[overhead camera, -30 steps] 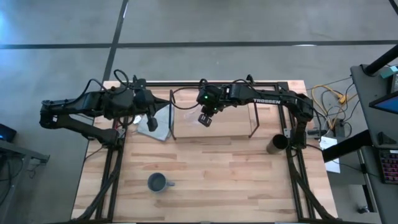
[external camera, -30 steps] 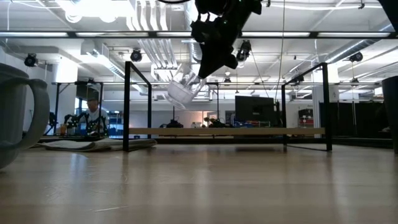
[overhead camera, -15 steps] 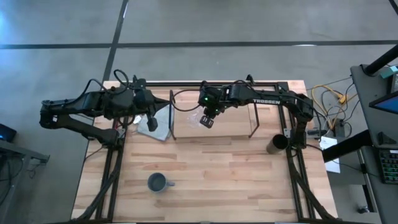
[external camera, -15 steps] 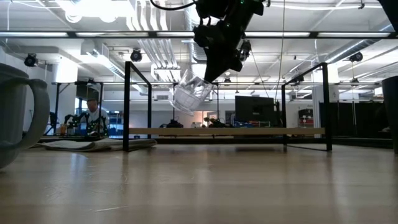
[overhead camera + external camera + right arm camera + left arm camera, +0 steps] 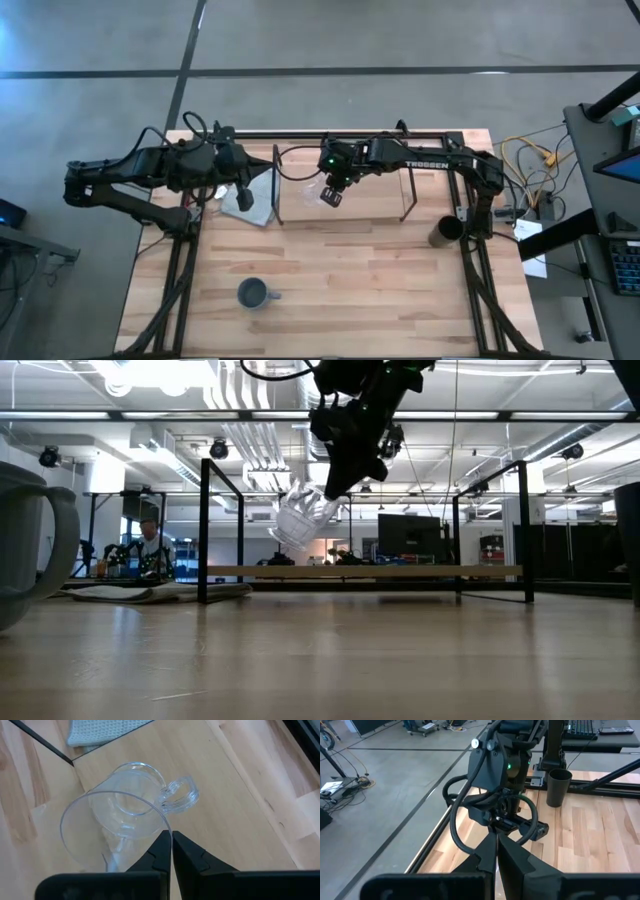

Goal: Stack small to large cups/mugs on shelf
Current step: Put the transparent mug on the shelf

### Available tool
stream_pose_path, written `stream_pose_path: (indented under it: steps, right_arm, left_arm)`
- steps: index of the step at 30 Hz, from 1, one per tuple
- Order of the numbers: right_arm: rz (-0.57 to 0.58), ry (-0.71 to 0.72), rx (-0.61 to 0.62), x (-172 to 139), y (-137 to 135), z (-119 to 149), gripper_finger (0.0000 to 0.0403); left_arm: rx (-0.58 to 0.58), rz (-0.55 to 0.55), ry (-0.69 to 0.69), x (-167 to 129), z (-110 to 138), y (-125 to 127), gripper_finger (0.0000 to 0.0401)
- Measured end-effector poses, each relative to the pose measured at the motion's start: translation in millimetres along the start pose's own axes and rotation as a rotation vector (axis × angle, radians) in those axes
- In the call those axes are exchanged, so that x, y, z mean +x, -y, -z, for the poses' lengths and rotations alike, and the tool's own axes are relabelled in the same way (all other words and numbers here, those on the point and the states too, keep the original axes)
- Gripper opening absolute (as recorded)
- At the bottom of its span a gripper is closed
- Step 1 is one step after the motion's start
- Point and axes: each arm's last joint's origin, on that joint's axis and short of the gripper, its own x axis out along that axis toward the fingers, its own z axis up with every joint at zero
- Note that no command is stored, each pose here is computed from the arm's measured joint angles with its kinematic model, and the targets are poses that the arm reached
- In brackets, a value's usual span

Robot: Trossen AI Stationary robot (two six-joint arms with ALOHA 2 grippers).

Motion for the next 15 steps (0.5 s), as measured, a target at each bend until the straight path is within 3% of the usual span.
stream_pose_path:
  steps: [9, 15]
  right_arm:
    - [-0.070, 0.098, -0.001, 2.6, -3.4, -8.3, 0.0009]
    - [-0.087, 0.087, -0.002, 3.0, -3.6, -7.2, 0.0009]
  left_arm:
    - [0.000, 0.000, 0.000, 0.0, 0.0, 0.0, 0.0001]
    - [-0.006, 0.001, 0.014, 0.0, -1.5, 0.1, 0.0001]
